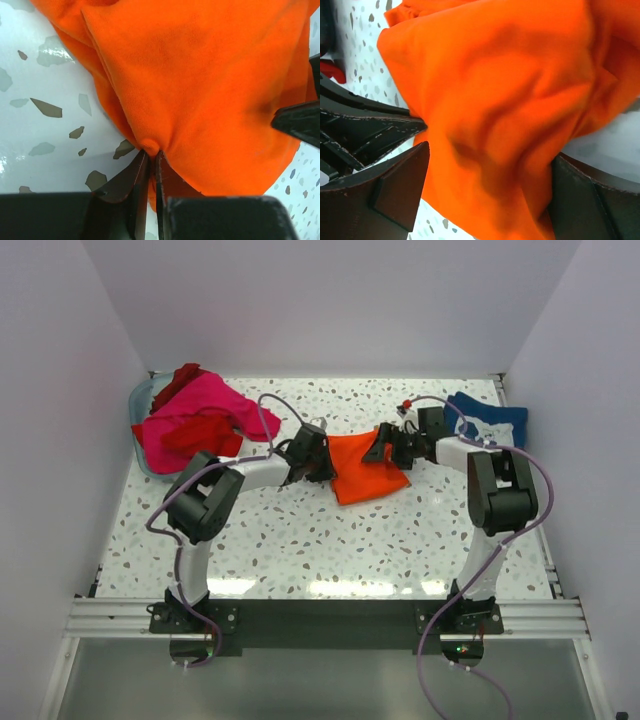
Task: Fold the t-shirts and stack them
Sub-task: Neatly place the folded tshirt to the corner
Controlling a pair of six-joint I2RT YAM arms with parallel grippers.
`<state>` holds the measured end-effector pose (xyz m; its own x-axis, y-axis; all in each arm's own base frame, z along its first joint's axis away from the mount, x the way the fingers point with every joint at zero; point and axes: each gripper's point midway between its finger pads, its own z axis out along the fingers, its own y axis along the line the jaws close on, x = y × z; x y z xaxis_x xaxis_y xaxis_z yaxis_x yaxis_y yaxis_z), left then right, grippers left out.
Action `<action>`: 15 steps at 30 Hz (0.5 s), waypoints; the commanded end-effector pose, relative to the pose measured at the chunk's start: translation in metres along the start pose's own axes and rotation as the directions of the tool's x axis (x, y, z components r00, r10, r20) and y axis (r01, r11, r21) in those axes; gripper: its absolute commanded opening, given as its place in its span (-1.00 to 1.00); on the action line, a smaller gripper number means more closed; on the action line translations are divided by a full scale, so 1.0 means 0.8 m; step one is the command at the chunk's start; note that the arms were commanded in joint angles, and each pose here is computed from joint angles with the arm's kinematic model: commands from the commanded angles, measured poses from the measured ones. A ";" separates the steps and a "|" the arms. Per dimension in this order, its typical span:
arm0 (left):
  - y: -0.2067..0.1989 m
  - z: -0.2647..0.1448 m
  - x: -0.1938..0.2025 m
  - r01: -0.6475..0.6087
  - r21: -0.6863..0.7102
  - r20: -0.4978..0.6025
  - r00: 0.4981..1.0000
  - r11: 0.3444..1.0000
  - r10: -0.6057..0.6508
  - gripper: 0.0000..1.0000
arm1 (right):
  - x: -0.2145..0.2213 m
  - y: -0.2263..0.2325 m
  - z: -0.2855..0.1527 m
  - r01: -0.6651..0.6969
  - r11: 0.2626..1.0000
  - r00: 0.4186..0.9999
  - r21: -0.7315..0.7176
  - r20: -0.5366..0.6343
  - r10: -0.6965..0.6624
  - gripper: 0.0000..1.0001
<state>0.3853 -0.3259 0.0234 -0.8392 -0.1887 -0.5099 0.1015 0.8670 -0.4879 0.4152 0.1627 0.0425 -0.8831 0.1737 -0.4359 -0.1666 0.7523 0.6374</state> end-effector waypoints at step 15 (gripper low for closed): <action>-0.010 -0.011 -0.008 -0.041 -0.002 0.019 0.999 0.999 0.041 -0.86 | 0.034 0.006 0.014 0.006 0.984 0.998 0.176 -0.056 0.004 -0.16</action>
<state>0.3872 -0.3291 0.0242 -0.8363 -0.1869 -0.5154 0.1089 0.8647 -0.4903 0.4023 0.1900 0.0278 -0.8972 0.1400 -0.4188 -0.1453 0.8020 0.5794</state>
